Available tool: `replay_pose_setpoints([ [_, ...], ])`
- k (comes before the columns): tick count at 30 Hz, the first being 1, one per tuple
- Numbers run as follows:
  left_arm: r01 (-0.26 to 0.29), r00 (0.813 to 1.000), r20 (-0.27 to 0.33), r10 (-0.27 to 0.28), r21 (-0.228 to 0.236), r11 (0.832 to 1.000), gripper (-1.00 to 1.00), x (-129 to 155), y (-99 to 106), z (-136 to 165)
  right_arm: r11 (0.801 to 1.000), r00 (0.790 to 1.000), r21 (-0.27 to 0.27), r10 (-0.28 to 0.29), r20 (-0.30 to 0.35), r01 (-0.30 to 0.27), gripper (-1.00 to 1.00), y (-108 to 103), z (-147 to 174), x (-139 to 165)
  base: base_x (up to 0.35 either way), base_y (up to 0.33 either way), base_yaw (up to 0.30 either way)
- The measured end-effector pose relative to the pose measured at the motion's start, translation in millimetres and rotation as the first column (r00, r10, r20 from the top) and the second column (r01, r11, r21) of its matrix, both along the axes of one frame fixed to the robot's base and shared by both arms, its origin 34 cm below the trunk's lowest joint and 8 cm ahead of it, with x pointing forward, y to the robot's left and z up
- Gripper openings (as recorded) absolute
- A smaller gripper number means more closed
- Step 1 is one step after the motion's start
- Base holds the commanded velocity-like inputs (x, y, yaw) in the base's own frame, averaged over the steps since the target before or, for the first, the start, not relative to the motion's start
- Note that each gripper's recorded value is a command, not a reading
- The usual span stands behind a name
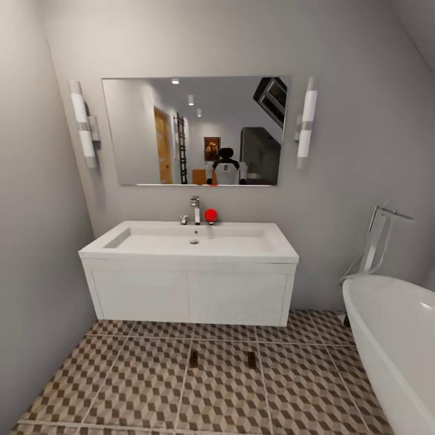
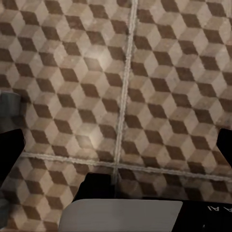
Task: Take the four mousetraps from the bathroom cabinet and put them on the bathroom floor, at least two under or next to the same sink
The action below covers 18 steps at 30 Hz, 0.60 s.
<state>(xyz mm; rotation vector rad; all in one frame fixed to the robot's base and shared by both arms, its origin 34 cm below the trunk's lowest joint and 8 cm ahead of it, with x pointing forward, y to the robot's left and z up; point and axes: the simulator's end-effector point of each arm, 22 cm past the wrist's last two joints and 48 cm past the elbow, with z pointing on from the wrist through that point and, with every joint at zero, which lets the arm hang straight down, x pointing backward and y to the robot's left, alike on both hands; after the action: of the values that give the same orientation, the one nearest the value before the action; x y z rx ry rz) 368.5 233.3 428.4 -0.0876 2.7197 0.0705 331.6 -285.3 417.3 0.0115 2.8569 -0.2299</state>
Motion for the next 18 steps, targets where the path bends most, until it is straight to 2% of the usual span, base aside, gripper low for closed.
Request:
replay_pose_setpoints([
  [8,-0.006,1.000,-0.004,0.006,-0.001,1.000,1.00,-3.8,0.5,-1.2,1.000,1.000,-0.001,0.001,0.000,-0.001,1.00,-0.6,0.0,0.1,0.000,0.000,0.248],
  [18,-0.064,0.998,-0.009,0.064,-0.015,0.998,1.00,-6.2,3.9,-2.0,1.000,1.000,-0.005,0.000,0.000,0.000,1.00,-3.0,0.2,0.1,0.000,0.000,0.269],
])
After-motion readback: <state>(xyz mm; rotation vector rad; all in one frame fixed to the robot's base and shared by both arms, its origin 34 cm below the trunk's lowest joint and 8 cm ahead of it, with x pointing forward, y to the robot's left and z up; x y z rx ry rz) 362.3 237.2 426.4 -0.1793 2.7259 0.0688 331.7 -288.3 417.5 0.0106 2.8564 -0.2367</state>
